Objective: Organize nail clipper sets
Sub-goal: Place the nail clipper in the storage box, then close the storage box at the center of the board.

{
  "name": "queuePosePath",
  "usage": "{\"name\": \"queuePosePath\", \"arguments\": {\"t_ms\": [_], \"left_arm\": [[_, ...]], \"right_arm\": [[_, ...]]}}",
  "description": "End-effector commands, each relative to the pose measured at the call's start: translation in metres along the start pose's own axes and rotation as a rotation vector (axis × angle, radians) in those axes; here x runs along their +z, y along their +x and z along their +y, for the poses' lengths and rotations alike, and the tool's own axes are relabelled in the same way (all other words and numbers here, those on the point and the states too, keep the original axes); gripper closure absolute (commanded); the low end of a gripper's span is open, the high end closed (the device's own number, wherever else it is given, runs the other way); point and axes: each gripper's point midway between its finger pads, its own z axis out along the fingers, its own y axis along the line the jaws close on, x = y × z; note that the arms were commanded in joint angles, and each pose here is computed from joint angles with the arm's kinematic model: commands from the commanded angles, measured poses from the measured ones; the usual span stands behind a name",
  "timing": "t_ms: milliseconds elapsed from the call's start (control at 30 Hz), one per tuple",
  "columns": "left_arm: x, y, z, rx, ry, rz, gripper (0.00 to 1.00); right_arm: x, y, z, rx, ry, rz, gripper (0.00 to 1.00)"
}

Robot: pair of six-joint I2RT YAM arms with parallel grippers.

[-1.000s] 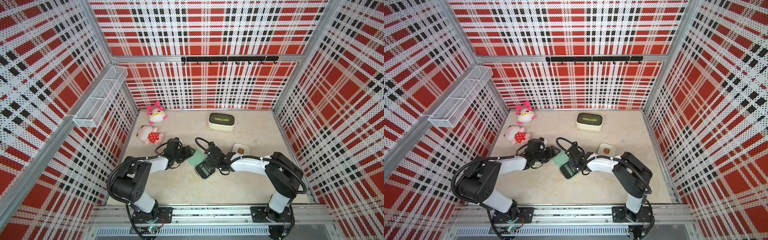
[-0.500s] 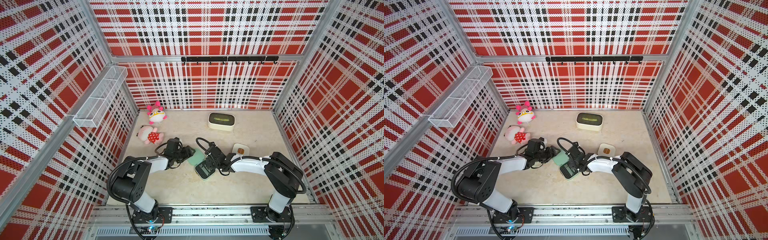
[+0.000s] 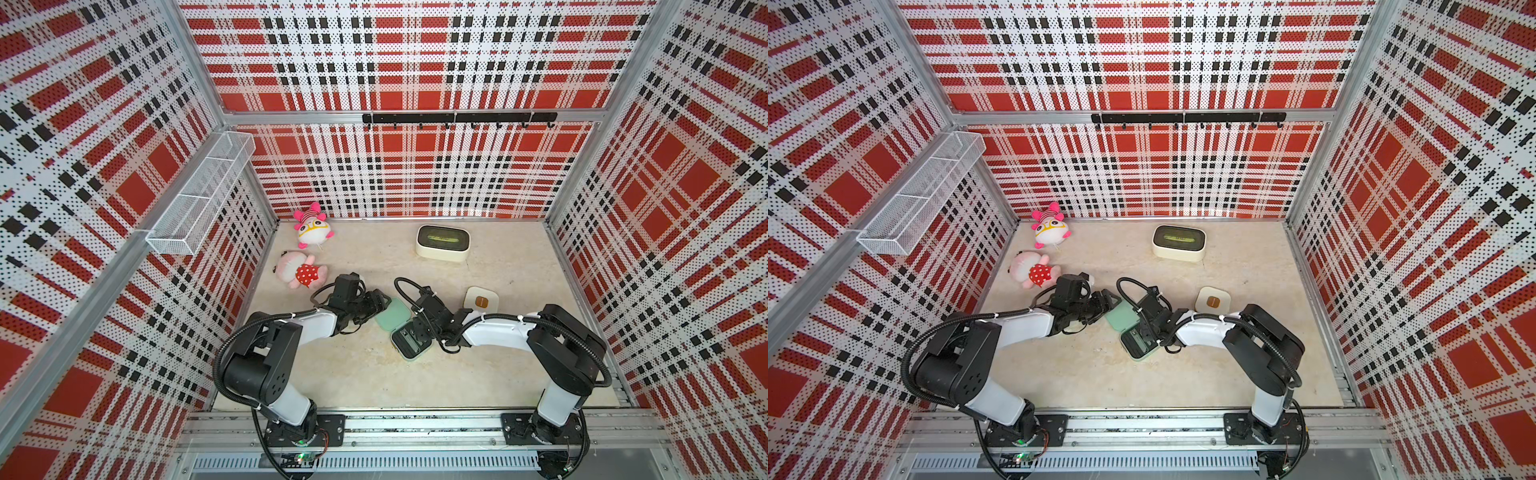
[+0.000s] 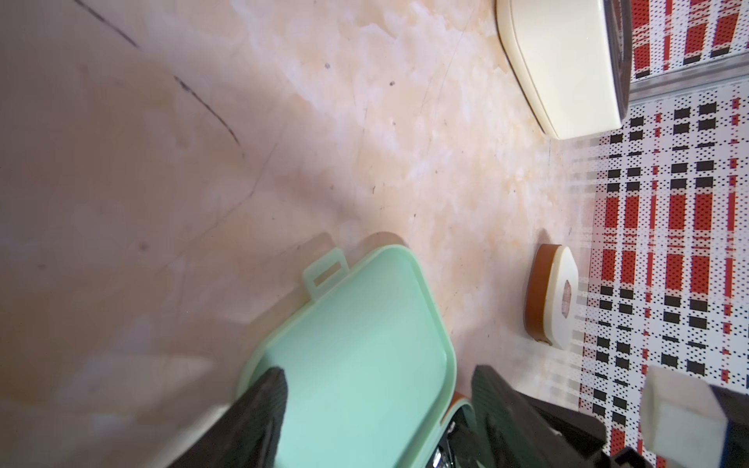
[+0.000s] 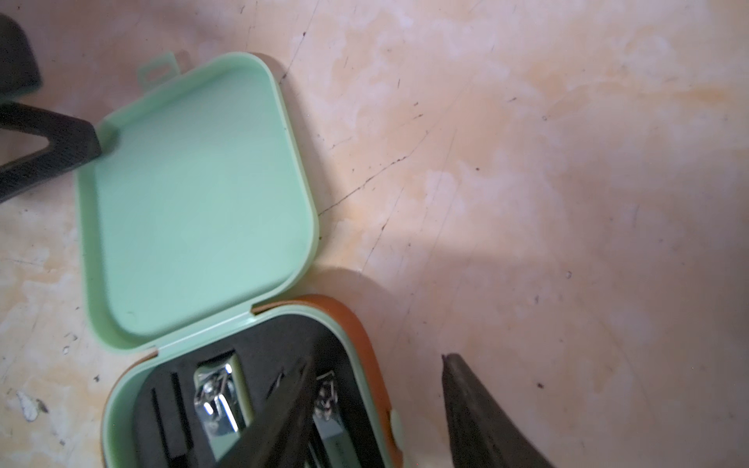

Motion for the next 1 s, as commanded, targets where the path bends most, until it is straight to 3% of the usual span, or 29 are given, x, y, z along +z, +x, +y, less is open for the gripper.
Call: {"name": "queuePosePath", "arguments": {"t_ms": [0, 167, 267, 500, 600, 733, 967], "left_arm": [[-0.002, -0.009, -0.01, 0.027, 0.014, 0.001, 0.24], [-0.011, -0.019, -0.028, 0.05, 0.035, -0.014, 0.23], [-0.024, -0.023, -0.033, 0.066, 0.031, -0.029, 0.17], [-0.048, -0.006, -0.015, -0.007, 0.111, -0.015, 0.07], [-0.054, -0.004, 0.001, -0.043, 0.107, -0.036, 0.01], [-0.052, -0.008, 0.005, -0.041, 0.12, -0.038, 0.01], [-0.038, -0.031, -0.002, 0.066, 0.122, -0.012, 0.02]], "right_arm": [[-0.003, 0.008, -0.011, -0.003, 0.039, 0.029, 0.46], [-0.008, -0.002, -0.006, -0.005, 0.027, 0.011, 0.44], [-0.016, -0.012, -0.002, -0.003, 0.017, -0.008, 0.41], [-0.038, -0.02, -0.001, 0.005, 0.001, -0.017, 0.37], [-0.047, -0.013, -0.004, 0.027, -0.012, 0.003, 0.39], [-0.054, 0.006, -0.004, 0.077, -0.045, 0.05, 0.46], [-0.072, 0.04, 0.007, 0.123, -0.072, 0.073, 0.54]]}}
